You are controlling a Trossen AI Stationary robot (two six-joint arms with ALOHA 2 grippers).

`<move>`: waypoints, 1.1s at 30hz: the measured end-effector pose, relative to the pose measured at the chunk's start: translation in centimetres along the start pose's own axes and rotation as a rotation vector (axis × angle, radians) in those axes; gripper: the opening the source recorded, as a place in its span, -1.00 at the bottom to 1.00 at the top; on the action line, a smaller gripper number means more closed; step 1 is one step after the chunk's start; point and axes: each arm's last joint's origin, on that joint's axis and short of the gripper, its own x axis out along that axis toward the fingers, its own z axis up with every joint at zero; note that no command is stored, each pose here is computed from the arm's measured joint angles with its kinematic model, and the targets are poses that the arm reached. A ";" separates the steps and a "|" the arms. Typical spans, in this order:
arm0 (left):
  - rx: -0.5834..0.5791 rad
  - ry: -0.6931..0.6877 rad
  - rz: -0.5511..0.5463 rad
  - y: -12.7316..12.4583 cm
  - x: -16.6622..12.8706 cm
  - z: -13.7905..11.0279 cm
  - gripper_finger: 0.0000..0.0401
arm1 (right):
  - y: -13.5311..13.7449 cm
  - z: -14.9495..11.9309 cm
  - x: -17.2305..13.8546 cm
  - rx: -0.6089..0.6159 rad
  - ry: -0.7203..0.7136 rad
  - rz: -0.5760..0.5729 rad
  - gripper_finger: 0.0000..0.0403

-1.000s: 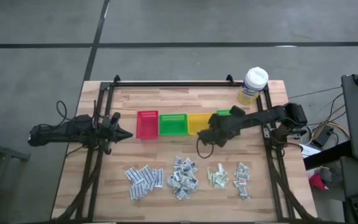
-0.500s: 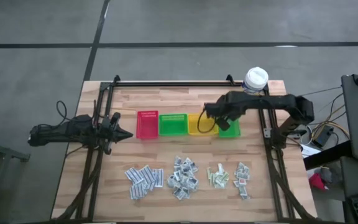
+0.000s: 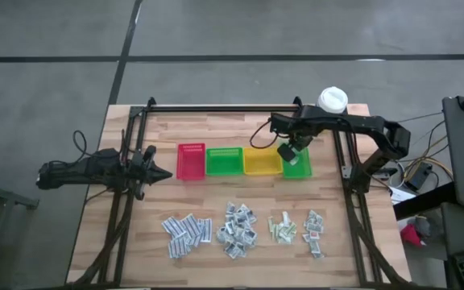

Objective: Pick & Place First Aid Supplies
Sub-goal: Put the blue alcohol pad into the right green bin

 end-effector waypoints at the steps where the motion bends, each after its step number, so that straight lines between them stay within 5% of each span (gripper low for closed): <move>1: 0.000 0.000 0.000 0.0 0.0 0.0 -1.00 | 0.0 0.0 0.3 0.000 0.007 -0.003 -0.96; 17: 0.000 0.000 0.000 0.0 0.0 0.0 -1.00 | 0.3 -1.1 6.2 0.002 0.042 0.089 -0.96; 33: 0.000 0.000 0.000 0.0 0.0 0.0 -1.00 | 0.4 -1.0 6.9 0.005 0.016 0.101 -0.96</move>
